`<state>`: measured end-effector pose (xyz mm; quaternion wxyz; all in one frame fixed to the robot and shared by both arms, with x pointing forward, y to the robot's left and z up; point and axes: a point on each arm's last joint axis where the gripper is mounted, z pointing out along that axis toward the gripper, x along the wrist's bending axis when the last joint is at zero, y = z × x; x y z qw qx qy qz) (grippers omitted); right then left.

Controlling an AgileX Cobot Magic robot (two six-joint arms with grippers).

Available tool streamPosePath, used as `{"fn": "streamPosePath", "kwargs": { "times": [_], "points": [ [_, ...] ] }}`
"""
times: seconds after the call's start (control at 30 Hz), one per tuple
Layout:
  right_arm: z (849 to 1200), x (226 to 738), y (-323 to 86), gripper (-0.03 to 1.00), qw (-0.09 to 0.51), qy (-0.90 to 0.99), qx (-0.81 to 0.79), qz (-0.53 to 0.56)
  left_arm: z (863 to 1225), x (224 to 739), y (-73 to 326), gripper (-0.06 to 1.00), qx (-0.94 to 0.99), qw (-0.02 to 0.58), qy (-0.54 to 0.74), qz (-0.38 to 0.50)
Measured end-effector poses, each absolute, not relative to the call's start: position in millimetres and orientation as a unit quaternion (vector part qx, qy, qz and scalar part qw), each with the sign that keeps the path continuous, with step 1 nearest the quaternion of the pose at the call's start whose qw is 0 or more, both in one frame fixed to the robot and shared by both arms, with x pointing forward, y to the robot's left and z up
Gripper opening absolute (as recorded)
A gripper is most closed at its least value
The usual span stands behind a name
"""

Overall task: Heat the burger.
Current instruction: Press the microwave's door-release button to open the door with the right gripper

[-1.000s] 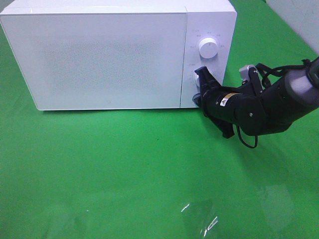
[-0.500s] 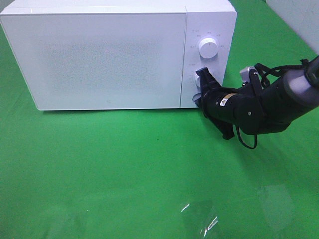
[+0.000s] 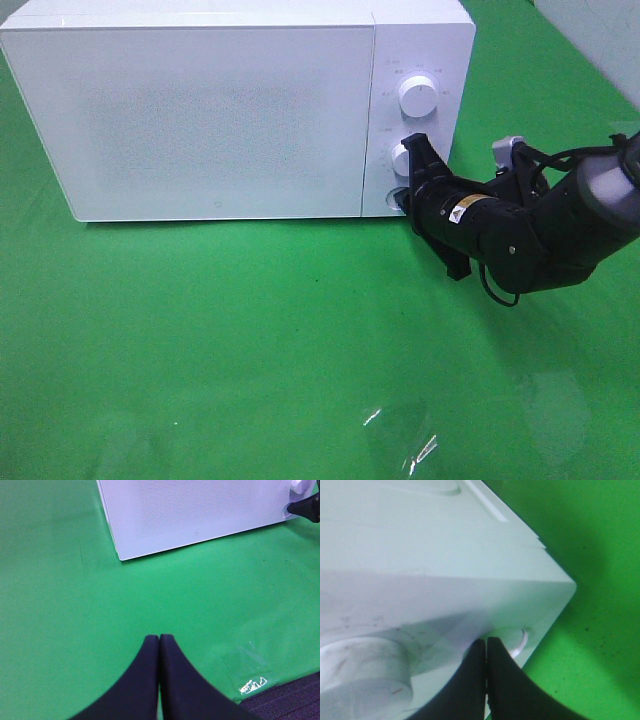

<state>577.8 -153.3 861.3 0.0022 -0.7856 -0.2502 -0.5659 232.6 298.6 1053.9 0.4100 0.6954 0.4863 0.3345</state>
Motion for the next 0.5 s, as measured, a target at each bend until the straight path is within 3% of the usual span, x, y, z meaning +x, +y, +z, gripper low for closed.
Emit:
{"fn": "streamPosePath", "kwargs": {
  "times": [0.5],
  "points": [
    [855, 586, -142, 0.0, 0.001, -0.227, -0.814, -0.534, 1054, 233, 299, 0.0, 0.695, 0.41, 0.486, 0.334]
  ]
}}
